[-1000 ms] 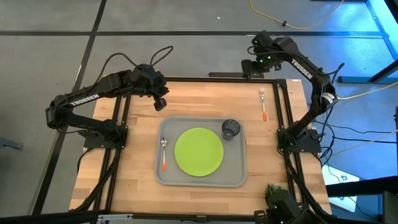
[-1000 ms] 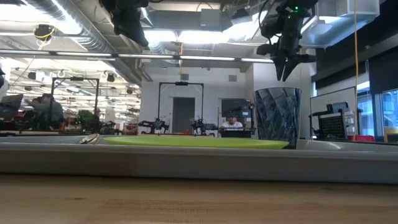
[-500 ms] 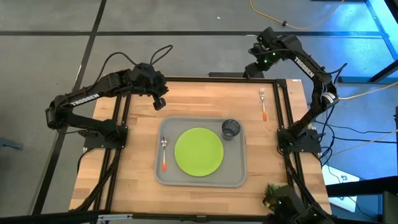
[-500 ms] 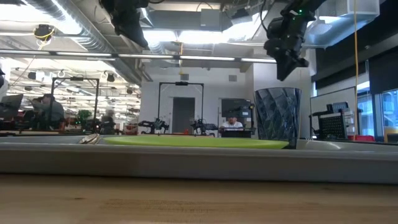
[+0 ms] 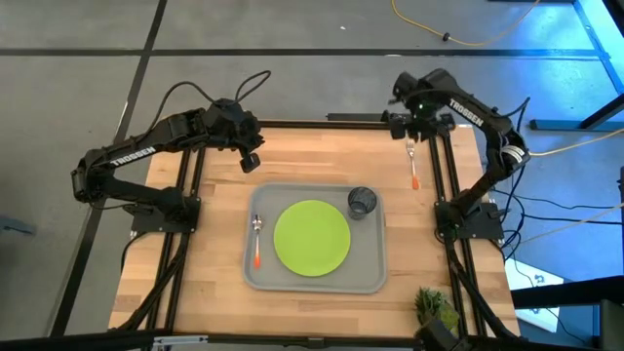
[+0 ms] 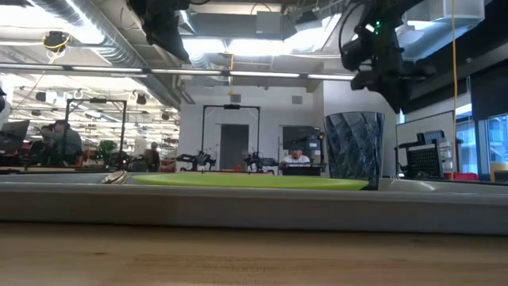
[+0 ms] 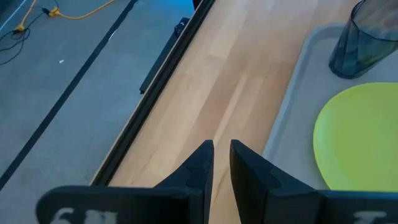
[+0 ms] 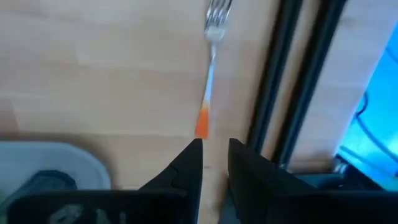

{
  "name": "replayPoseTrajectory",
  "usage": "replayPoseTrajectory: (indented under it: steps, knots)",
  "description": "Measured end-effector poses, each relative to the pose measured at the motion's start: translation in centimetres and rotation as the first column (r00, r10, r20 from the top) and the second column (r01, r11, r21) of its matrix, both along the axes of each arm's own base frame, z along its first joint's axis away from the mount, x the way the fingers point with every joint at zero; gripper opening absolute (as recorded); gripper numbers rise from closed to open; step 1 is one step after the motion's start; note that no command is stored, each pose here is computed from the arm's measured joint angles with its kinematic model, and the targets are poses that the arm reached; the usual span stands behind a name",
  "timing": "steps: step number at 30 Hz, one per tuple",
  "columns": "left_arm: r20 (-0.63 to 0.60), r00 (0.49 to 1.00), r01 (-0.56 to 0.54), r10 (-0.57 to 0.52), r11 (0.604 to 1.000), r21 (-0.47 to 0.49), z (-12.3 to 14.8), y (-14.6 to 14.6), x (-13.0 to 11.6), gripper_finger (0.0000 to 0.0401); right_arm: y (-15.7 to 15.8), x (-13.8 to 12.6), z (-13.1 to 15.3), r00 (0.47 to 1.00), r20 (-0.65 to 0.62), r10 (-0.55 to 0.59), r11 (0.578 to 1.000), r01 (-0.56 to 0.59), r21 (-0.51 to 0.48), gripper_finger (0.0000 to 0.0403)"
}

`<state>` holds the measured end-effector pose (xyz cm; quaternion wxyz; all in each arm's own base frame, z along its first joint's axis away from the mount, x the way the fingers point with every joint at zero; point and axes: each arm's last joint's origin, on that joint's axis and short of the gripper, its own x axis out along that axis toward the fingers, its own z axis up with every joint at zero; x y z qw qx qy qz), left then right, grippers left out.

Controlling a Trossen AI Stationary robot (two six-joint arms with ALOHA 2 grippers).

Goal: Pick and place plate/cup/fork/spoon on tray
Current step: Put the fork on the gray tray between the green plate and orange spoon

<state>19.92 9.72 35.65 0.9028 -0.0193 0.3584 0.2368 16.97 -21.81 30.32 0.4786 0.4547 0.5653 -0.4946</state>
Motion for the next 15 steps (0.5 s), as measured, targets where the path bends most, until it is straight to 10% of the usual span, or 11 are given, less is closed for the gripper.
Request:
replayPoseTrajectory:
  steps: [15]
  knots:
    - [0.000,1.000,0.001,-0.001,1.000,0.001,0.0,0.0,0.0,0.0045,4.6,-0.8,-9.4,0.977,0.145,-0.155,0.987,0.161,-0.029,0.0078]
